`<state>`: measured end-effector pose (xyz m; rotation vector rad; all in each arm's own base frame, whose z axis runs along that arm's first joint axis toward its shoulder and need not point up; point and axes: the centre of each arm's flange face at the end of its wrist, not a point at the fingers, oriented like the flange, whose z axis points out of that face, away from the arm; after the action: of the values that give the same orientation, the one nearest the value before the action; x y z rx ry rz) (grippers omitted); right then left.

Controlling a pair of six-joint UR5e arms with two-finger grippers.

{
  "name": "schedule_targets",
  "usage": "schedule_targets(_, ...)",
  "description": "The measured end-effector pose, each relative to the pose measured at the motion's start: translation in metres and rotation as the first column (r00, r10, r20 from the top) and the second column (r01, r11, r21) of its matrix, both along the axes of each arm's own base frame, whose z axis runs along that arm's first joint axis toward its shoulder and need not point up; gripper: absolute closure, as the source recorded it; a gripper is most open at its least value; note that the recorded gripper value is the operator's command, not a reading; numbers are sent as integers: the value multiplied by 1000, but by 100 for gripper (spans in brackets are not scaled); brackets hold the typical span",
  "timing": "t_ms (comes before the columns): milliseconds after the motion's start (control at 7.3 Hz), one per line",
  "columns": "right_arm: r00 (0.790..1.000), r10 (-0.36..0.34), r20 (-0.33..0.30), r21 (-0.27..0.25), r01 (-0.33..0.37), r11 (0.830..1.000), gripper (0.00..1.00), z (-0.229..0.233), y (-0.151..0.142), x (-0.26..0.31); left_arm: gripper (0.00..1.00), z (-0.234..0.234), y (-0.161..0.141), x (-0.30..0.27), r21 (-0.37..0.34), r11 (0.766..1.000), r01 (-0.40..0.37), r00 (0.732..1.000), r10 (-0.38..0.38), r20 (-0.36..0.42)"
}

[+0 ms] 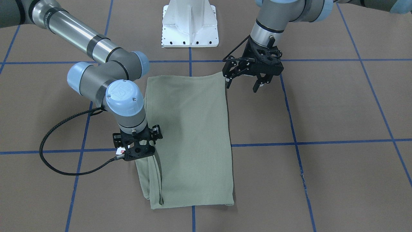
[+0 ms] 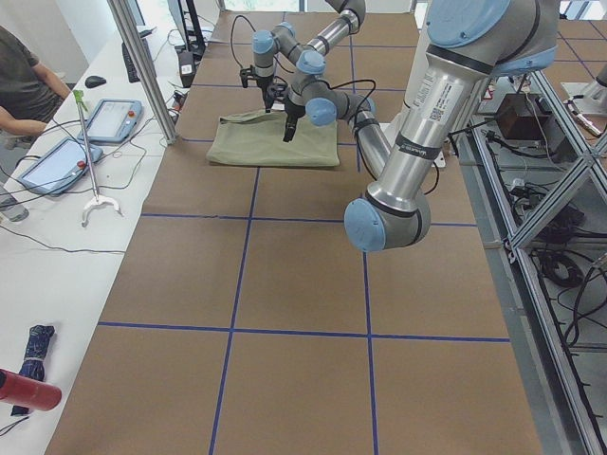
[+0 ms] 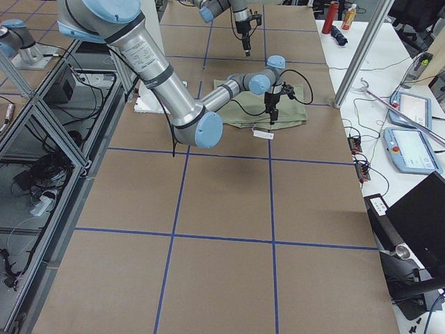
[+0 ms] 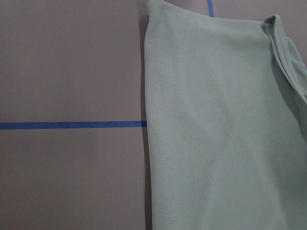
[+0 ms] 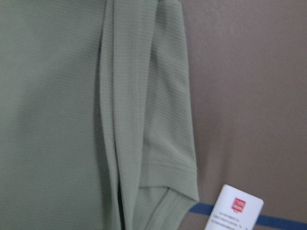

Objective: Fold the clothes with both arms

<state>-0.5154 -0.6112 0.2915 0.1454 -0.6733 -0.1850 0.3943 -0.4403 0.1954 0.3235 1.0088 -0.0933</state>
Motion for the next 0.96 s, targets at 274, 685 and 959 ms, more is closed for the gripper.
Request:
schedule_targets(274,1000,7,-1,15,-7,1000,0,-4,-33,-11,0,-8,-1,-10,15,1000,14,1000,-14,-14)
schedule_targets(685,1000,12,-13,12,-12,1000,0,-3,-57,-22,0,-12,-4,-16,29,999,30,999,-30,-16)
schedule_targets(959,1000,5,-18,4,-5,1000,0,4,-58,-27,0,-13,-6,-18,33,999,34,999,-33,-16)
